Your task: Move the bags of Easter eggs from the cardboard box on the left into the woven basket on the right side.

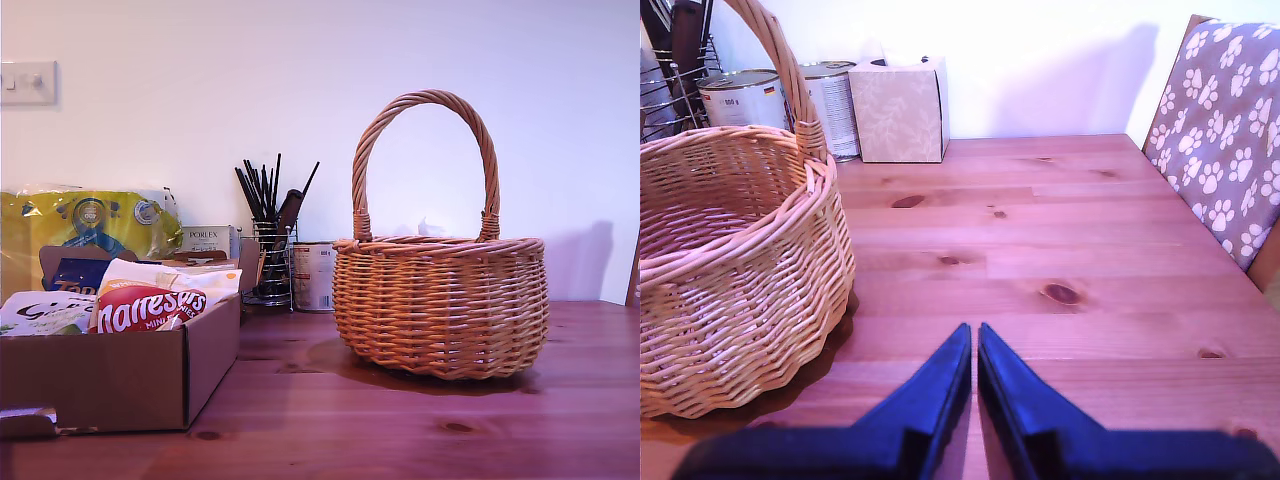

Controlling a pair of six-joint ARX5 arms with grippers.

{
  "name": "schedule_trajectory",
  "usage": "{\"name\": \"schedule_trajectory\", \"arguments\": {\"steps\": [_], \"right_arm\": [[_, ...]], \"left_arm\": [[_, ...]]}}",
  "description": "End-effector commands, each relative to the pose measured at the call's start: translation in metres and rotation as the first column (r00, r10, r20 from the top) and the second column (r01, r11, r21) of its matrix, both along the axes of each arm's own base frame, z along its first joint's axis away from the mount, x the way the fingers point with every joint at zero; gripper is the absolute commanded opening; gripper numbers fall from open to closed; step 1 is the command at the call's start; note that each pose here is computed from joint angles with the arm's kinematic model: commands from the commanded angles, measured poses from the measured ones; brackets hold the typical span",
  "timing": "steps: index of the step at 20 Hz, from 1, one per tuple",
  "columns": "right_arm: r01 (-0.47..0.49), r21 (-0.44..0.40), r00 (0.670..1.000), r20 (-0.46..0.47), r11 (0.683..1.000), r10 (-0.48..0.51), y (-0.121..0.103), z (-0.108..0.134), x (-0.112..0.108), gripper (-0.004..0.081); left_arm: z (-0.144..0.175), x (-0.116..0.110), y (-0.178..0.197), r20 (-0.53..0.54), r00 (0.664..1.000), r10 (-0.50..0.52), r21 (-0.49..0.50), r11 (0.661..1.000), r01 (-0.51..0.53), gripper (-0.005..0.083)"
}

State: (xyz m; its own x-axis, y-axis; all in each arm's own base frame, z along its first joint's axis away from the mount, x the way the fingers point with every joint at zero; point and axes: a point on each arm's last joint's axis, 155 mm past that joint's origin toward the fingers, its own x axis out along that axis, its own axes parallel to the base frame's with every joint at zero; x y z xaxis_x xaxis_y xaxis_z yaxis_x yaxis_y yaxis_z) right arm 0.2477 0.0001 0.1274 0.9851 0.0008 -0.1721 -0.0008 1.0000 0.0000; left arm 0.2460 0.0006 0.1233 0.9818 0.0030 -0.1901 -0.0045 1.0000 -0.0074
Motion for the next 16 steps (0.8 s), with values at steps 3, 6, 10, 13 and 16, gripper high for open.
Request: {"name": "schedule_trajectory", "arguments": {"steps": [3, 6, 10, 13, 16], "right_arm": [[-0.005, 0.004, 1.000, 0.001, 1.000, 0.005, 0.001, -0.003, 0.001, -0.0012], [-0.005, 0.004, 1.000, 0.002, 1.000, 0.005, 0.001, -0.003, 0.001, -0.0012], [-0.014, 0.009, 1.000, 0.016, 1.000, 0.013, 0.003, 0.001, 0.001, -0.0012], [-0.072, 0.121, 0.994, 0.092, 0.990, 0.061, 0.015, 0.025, 0.002, -0.0012], [-0.157, 0.269, 0.986, 0.100, 0.950, 0.135, 0.033, 0.030, -0.001, -0.0012]], "left_arm": [[-0.014, -0.002, -0.004, -0.047, 0.999, -0.021, 0.003, 1.000, 0.021, -0.0011], [-0.014, -0.002, -0.004, -0.047, 0.999, -0.021, 0.003, 1.000, 0.021, -0.0011], [-0.007, -0.001, -0.008, -0.019, 0.999, -0.042, -0.002, 0.999, 0.042, -0.0011], [0.023, 0.002, -0.029, 0.100, 0.986, -0.134, -0.113, 0.983, 0.145, -0.0011], [0.054, -0.005, -0.059, 0.219, 0.935, -0.279, -0.168, 0.933, 0.318, -0.0014]]}}
